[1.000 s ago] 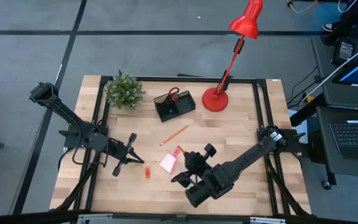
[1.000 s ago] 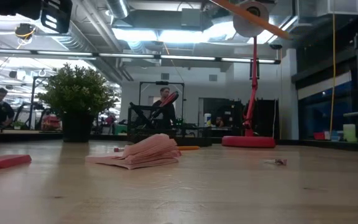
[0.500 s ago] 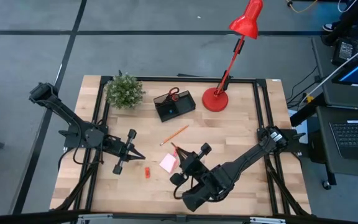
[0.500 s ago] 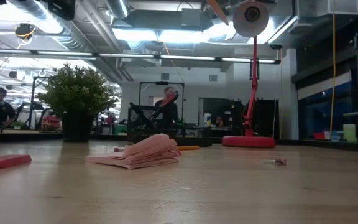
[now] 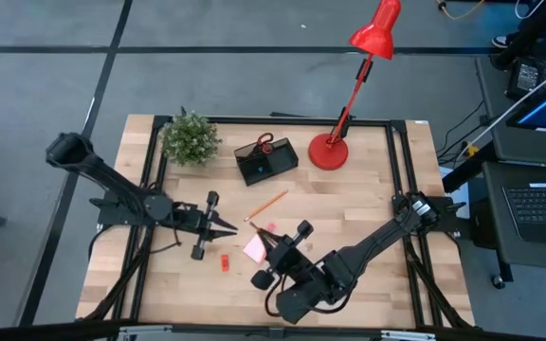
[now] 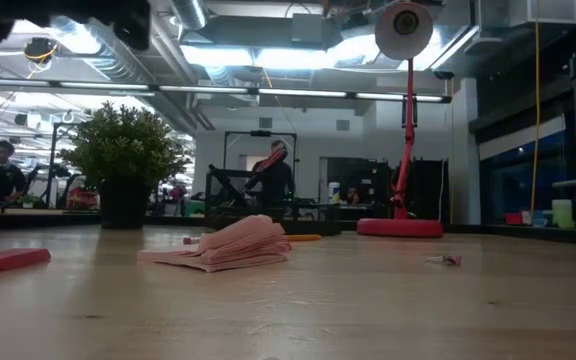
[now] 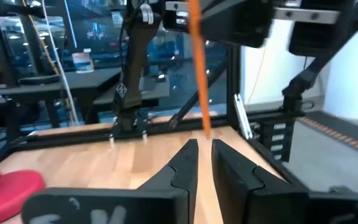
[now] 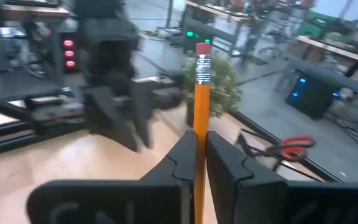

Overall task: Pick and place office supplies into organizer
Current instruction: Put the bottom orange pencil into the black desk organizer

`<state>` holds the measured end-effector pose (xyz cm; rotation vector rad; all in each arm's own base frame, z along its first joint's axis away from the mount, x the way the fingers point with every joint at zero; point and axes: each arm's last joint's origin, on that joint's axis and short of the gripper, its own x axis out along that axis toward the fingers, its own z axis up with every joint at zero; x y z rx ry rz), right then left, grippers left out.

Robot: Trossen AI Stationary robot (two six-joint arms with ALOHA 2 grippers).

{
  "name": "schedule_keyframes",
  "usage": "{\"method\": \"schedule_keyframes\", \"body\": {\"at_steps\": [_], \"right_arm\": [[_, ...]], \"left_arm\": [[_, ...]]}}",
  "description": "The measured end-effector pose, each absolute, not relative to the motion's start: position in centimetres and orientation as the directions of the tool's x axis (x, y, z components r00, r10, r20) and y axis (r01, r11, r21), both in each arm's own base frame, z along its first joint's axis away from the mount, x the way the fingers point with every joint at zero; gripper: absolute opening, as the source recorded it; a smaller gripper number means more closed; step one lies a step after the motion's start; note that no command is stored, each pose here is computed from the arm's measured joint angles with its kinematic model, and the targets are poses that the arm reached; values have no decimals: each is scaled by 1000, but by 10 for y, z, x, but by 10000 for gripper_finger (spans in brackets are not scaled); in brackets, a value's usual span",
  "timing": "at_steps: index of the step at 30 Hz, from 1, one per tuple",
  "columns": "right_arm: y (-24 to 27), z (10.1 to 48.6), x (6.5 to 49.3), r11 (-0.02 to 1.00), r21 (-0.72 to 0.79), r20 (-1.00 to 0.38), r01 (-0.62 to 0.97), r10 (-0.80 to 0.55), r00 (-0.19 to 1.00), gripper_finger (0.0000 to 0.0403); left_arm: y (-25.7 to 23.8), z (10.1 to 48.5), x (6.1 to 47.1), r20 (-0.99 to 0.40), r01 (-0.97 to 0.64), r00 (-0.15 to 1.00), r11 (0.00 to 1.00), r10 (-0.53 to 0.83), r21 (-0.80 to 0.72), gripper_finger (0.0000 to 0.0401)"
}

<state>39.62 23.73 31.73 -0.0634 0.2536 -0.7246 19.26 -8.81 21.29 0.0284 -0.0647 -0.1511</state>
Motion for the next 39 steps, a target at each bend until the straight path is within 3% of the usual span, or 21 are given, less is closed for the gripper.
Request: {"method": "schedule_keyframes", "body": {"at_steps": [10, 21, 27, 39], "right_arm": [[235, 331, 414, 831, -171, -207, 530, -556, 805, 29], [225, 335, 426, 883, -160, -225, 441, -468, 854, 29], [226, 335, 426, 886, -169, -228, 432, -461, 858, 29], [222, 336, 428, 882, -178, -224, 436, -468, 855, 29]], "left_arm": [[-87, 223, 211, 194, 330, 922, 942, -335, 59, 96], [-93, 233, 228, 219, 316, 923, 948, -317, 38, 163], [-93, 235, 229, 232, 328, 915, 944, -329, 45, 164], [-95, 248, 236, 241, 304, 920, 951, -308, 57, 123]]}}
